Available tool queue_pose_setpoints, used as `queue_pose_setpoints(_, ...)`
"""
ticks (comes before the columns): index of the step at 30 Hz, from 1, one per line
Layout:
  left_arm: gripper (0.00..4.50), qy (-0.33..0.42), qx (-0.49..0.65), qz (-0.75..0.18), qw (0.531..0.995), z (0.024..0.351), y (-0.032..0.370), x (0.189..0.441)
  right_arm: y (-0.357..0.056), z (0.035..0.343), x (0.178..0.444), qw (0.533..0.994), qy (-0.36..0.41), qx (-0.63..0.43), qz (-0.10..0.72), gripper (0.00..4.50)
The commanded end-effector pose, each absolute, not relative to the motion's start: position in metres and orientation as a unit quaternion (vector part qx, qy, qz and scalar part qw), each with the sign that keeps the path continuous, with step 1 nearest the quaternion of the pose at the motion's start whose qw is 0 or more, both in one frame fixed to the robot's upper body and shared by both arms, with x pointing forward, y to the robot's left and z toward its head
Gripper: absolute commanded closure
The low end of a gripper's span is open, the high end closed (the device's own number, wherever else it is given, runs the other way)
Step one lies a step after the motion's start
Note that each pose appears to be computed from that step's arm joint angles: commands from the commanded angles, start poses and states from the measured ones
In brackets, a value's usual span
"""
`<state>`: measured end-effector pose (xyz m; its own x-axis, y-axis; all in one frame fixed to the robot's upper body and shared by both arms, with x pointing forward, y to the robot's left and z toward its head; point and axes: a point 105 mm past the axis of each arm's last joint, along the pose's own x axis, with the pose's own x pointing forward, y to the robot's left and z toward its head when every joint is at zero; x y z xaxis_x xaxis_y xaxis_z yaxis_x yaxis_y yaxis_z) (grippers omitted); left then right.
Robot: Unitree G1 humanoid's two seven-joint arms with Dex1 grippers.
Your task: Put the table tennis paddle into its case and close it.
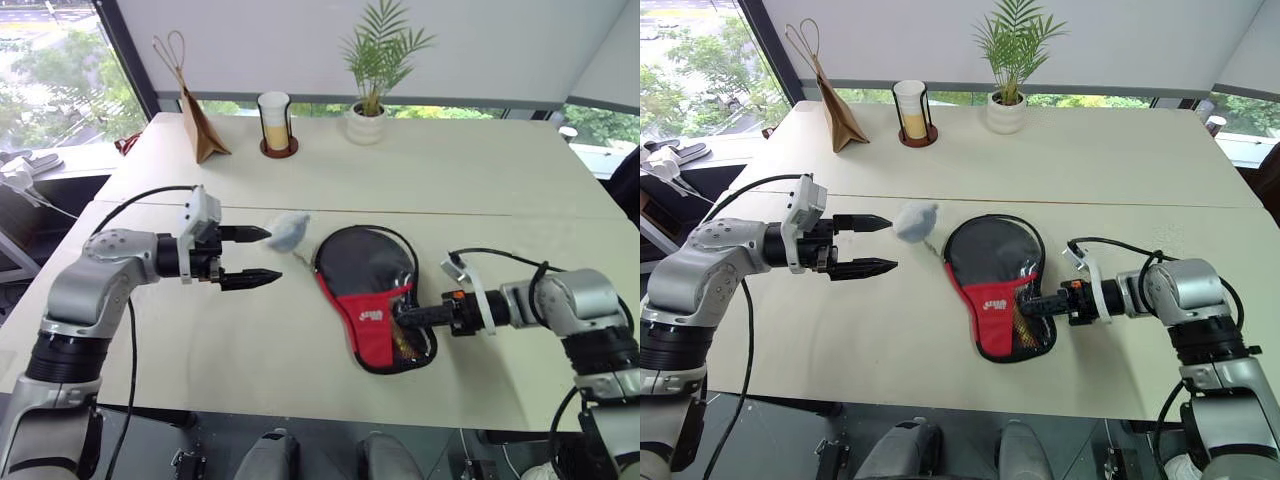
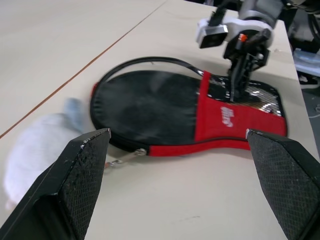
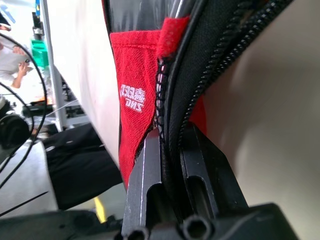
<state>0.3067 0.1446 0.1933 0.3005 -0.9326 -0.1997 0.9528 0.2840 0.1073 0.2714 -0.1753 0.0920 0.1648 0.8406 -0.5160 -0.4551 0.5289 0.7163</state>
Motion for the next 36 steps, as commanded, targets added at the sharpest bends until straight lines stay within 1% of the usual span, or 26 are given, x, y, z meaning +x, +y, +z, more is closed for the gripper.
queue_pose_setpoints(1, 0.0, 0.028, 0.117, -0.586, 0.801, 0.202, 0.145, 0.304, -0.171, 0.08, 0.256, 0.72, 0.502, 0.237, 0.416, 4.39)
queue_pose_setpoints(5, 0.0, 0.028, 0.116, -0.586, 0.802, 0.2, 0.144, 0.302, -0.169, 0.07, 0.248, 0.732, 0.498, 0.246, 0.394, 4.39)
queue_pose_setpoints(10, 0.0, 0.034, 0.115, -0.587, 0.8, 0.194, 0.143, 0.298, -0.169, 0.067, 0.244, 0.752, 0.476, 0.254, 0.379, 4.39)
queue_pose_setpoints(19, 0.0, 0.038, 0.109, -0.596, 0.795, 0.189, 0.136, 0.295, -0.175, 0.067, 0.228, 0.759, 0.474, 0.244, 0.373, 4.39)
queue_pose_setpoints(22, 0.0, 0.037, 0.108, -0.602, 0.791, 0.188, 0.131, 0.296, -0.183, 0.07, 0.229, 0.766, 0.474, 0.237, 0.364, 3.46)
queue_pose_setpoints(25, 0.0, 0.035, 0.115, -0.607, 0.786, 0.186, 0.129, 0.297, -0.2, 0.073, 0.232, 0.782, 0.471, 0.213, 0.348, 2.03)
queue_pose_setpoints(28, 0.0, 0.033, 0.117, -0.613, 0.781, 0.186, 0.125, 0.299, -0.222, 0.08, 0.243, 0.808, 0.455, 0.181, 0.327, 0.54)
queue_pose_setpoints(29, 0.0, 0.033, 0.12, -0.616, 0.778, 0.185, 0.123, 0.299, -0.23, 0.082, 0.245, 0.816, 0.451, 0.166, 0.321, 0.13)
queue_pose_setpoints(33, 0.0, 0.035, 0.127, -0.622, 0.772, 0.182, 0.123, 0.302, -0.25, 0.104, 0.26, 0.848, 0.413, 0.105, 0.316, 0.13)
queue_pose_setpoints(36, 0.0, 0.034, 0.128, -0.619, 0.774, 0.182, 0.124, 0.307, -0.256, 0.124, 0.273, 0.877, 0.362, 0.038, 0.315, 0.13)
